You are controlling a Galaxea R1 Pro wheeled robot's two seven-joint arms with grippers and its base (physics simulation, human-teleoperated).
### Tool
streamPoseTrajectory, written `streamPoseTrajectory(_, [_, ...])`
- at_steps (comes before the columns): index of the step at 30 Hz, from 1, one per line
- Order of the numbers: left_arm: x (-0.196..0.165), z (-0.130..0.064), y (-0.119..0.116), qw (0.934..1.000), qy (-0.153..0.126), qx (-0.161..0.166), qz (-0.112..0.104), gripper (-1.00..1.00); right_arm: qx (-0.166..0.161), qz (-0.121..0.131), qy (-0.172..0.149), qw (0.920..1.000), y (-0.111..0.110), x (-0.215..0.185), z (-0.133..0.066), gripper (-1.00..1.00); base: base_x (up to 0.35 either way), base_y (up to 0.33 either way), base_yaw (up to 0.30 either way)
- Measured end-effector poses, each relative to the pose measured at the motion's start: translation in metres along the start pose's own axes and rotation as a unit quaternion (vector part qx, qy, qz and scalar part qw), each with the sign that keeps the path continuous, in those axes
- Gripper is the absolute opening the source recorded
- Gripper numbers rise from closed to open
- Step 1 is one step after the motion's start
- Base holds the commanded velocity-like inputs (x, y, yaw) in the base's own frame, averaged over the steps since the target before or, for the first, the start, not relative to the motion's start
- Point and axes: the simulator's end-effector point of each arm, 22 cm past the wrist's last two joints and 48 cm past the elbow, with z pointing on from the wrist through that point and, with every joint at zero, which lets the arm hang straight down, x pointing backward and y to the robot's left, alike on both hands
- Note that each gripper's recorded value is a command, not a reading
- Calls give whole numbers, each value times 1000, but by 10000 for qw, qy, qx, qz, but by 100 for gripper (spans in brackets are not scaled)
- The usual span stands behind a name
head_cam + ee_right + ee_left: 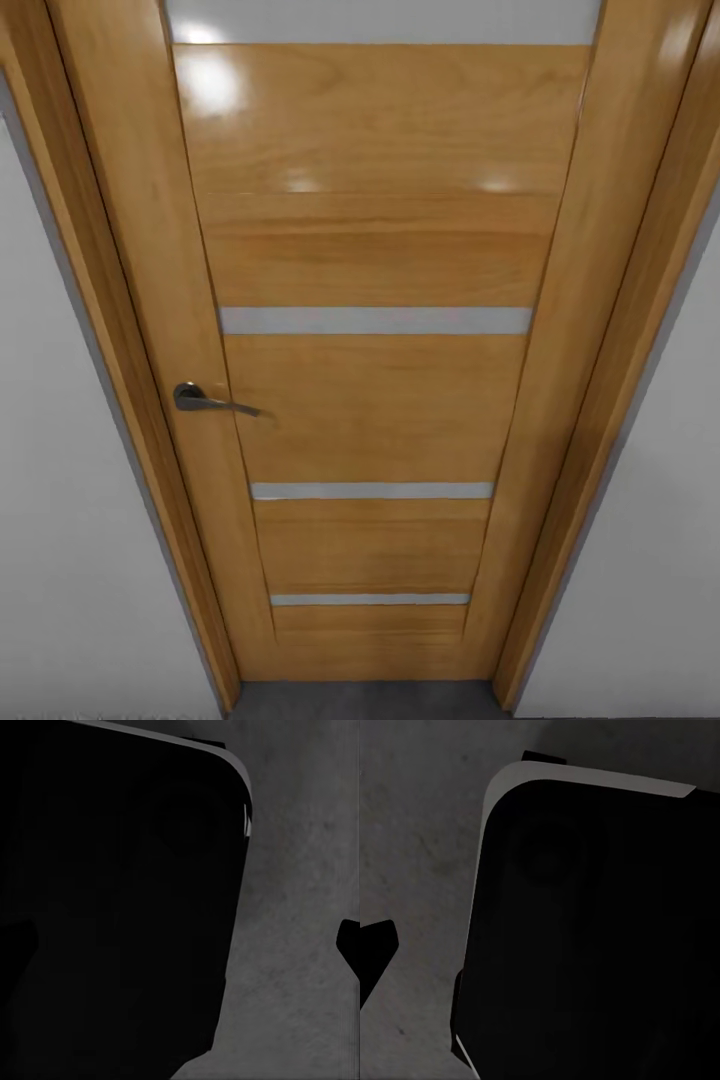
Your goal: Move the two storage containers from the living room to the garage. In the garage, place one container on the floor and stack the other container on top of it (either order is fine).
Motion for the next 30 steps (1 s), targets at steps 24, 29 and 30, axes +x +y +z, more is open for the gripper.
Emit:
streamPoseTrajectory(24, [0,0,0,10000,-1,1,4,100,7,7,-84,10000,-1,-5,0,100,0,0,11])
streamPoseTrajectory(29, [0,0,0,10000,-3,1,4,100,8,14,-82,10000,-1,-5,0,100,0,0,0])
streamPoseTrajectory(30, [0,0,0,10000,-2,1,6,100,7,12,-84,10000,-1,-5,0,100,0,0,0])
